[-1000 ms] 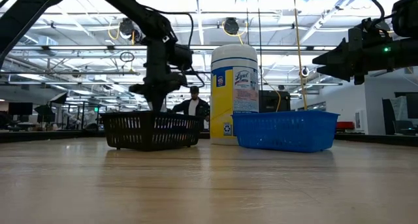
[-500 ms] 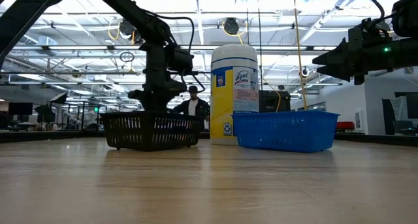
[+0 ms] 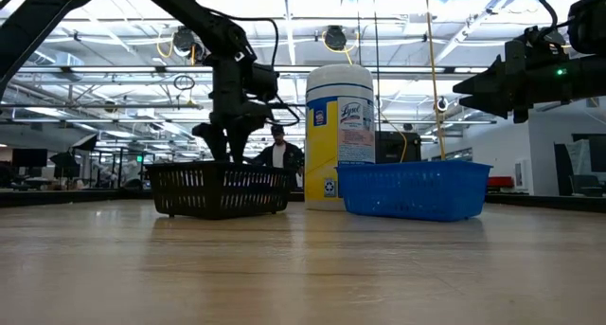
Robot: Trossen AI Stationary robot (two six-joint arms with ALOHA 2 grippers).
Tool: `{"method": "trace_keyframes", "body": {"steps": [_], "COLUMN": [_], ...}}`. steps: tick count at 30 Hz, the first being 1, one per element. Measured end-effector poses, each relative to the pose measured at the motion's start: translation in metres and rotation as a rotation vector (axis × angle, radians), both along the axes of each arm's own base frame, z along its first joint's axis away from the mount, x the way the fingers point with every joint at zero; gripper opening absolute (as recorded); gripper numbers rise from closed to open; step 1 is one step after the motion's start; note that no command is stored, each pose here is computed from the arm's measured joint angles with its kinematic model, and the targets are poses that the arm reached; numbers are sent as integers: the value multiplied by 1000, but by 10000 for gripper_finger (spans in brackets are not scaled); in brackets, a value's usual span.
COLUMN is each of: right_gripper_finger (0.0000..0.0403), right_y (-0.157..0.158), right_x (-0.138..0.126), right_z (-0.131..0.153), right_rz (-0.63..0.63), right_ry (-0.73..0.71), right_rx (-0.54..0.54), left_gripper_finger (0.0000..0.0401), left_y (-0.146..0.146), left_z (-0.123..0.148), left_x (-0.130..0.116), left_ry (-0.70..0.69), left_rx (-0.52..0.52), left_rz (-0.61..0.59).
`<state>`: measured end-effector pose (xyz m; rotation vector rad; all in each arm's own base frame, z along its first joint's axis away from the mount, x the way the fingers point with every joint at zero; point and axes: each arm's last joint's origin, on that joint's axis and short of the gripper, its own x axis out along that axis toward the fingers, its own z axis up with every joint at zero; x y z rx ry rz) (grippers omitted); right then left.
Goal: Pick & Place First Aid Supplies
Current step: Put the towelette pack into the yellow bin
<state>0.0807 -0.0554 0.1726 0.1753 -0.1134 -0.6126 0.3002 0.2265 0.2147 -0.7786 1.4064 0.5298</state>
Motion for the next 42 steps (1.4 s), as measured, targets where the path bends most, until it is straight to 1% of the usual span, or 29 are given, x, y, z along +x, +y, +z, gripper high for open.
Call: {"method": "trace_keyframes", "body": {"steps": [6, 11, 17, 22, 32, 35, 38, 42], "right_gripper_finger": [254, 254, 254, 254, 254, 254, 254, 254], "right_y": [0, 0, 0, 0, 0, 0, 0, 0], "right_x": [0, 0, 0, 0, 0, 0, 0, 0], "right_z": [0, 0, 0, 0, 0, 0, 0, 0], "right_rz": [0, 0, 0, 0, 0, 0, 0, 0], "right_ry": [0, 0, 0, 0, 0, 0, 0, 0], "right_rx": [0, 0, 0, 0, 0, 0, 1, 0], "left_gripper_finger": [224, 229, 230, 230, 230, 230, 230, 230], "left_y": [6, 14, 38, 60, 91, 92, 89, 84], "left_z": [14, 17, 17, 17, 17, 10, -1, -18], "left_x": [-2, -8, -29, -52, -97, -102, -100, -98], "left_ry": [-15, -19, -18, -11, 21, 35, 45, 83], "left_rx": [17, 25, 35, 27, 37, 30, 25, 60], "left_rz": [-76, -87, 3, 127, 272, 285, 276, 260]}}
